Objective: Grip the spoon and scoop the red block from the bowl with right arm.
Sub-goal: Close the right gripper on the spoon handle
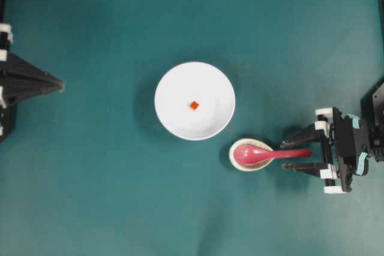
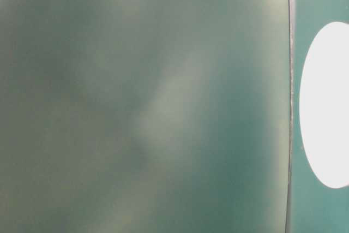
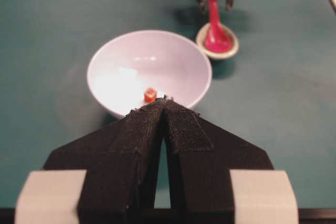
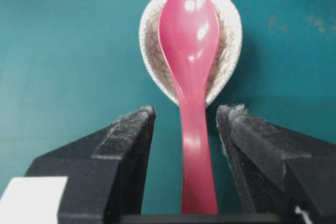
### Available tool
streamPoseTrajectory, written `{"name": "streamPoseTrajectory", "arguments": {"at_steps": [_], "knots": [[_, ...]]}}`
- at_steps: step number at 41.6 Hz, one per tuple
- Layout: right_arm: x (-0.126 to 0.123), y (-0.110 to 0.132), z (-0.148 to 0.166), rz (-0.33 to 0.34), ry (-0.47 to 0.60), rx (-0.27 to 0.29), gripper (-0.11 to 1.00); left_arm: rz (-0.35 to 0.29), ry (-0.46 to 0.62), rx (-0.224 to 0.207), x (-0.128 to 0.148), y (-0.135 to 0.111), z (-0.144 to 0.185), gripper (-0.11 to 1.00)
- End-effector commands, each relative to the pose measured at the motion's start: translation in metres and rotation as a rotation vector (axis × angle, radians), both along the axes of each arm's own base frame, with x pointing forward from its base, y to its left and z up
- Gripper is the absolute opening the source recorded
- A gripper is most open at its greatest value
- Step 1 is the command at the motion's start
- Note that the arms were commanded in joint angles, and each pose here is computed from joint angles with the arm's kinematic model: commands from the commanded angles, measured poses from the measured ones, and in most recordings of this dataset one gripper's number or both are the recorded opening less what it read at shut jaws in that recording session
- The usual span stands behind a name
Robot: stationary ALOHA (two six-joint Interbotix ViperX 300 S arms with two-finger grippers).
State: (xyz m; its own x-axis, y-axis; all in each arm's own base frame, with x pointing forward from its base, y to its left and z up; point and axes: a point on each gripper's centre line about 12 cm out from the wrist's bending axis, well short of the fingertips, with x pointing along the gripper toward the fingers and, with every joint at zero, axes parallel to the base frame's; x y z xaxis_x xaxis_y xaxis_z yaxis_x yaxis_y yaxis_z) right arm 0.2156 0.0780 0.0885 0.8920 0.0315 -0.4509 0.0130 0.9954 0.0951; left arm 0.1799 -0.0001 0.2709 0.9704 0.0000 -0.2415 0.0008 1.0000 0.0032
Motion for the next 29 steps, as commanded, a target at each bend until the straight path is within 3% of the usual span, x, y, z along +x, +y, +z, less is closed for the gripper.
{"name": "streamPoseTrajectory", "arguments": {"at_steps": [1,9,18,29], "knots": [[0.0010,0.0015,0.0042,-0.004,-0.015,0.021,0.56,-0.001,-0.014,0.002,0.0027,-0.0002,0.0064,0.03],[0.0002,-0.0012,0.0019,-0.039,0.007,0.048,0.52,-0.001,-0.015,0.002,0.0025,-0.0002,0.0067,0.03],[0.0010,0.0004,0.0010,-0.037,0.020,0.053,0.46,-0.001,-0.015,0.002,0.0025,-0.0002,0.0067,0.03],[0.0007,0.0014,-0.0004,-0.034,0.038,0.058,0.46,-0.001,-0.015,0.002,0.0025,-0.0002,0.0067,0.03]]}}
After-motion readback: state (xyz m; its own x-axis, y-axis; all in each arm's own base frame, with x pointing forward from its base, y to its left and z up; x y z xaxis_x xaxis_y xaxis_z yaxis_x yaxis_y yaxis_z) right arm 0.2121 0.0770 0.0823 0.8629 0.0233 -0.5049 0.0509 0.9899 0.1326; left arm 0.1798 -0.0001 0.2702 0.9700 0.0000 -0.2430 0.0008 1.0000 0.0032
